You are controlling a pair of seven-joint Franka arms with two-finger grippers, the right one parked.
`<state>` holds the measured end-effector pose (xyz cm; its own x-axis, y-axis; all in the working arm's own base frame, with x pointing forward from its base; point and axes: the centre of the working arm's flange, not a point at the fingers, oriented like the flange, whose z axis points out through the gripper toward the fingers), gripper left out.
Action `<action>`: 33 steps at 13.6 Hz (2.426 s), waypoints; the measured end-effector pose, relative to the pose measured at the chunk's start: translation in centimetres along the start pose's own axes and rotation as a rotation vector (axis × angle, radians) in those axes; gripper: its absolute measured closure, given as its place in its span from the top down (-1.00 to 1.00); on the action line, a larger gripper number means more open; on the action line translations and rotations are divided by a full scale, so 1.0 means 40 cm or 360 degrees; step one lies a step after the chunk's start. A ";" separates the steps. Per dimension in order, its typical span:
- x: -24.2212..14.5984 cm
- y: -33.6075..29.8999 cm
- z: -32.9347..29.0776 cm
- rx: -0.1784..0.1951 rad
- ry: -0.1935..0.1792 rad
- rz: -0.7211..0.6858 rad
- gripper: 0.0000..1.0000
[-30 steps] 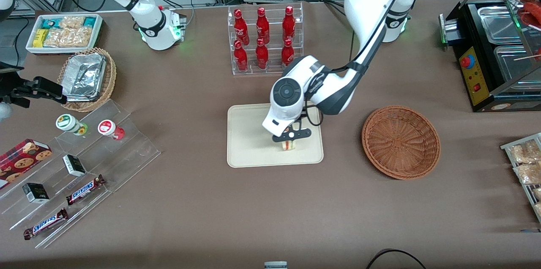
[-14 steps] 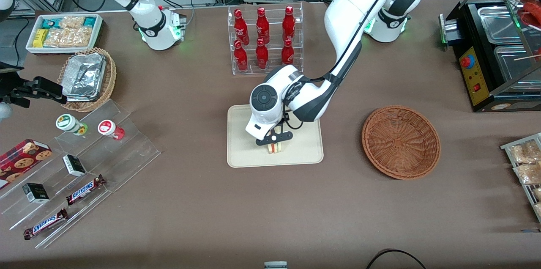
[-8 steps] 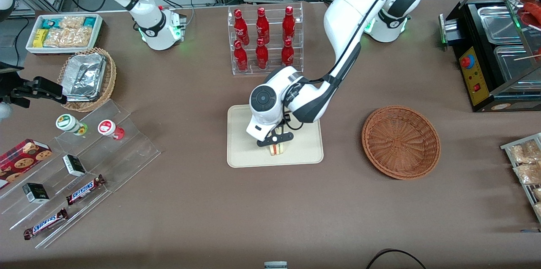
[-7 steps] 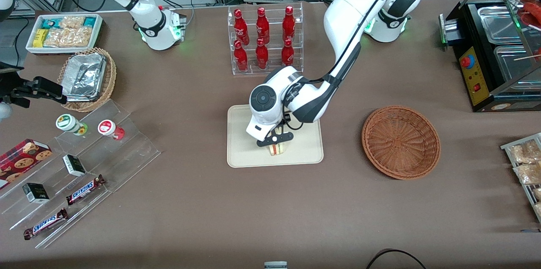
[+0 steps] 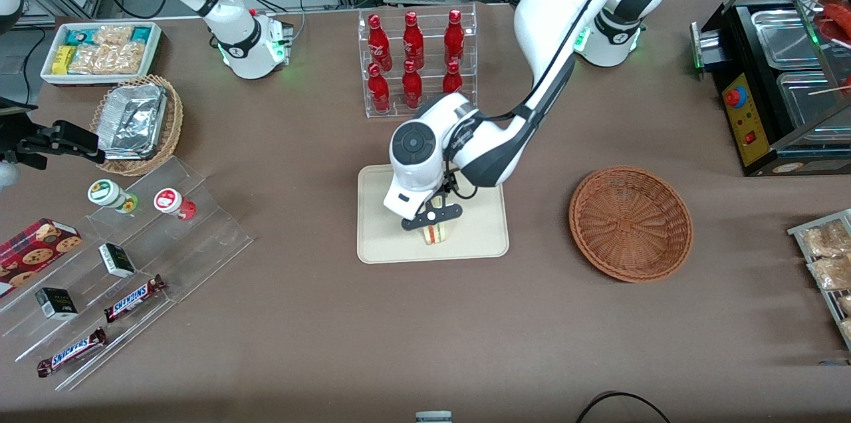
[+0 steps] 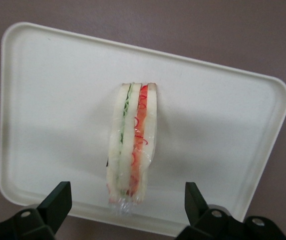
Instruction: Place sandwich from basket to tray
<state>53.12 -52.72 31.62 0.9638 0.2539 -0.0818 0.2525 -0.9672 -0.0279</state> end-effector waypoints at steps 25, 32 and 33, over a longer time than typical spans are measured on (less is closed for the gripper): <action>0.367 -0.862 -0.447 0.0104 -0.0035 0.0557 1.00; 0.269 -0.965 -0.528 0.0144 -0.0057 0.0562 1.00; 0.258 -0.979 -0.545 0.0141 -0.0069 0.0572 1.00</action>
<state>55.06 -12.38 53.57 0.9845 -0.1003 -0.1441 -0.1120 -0.9908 -0.0755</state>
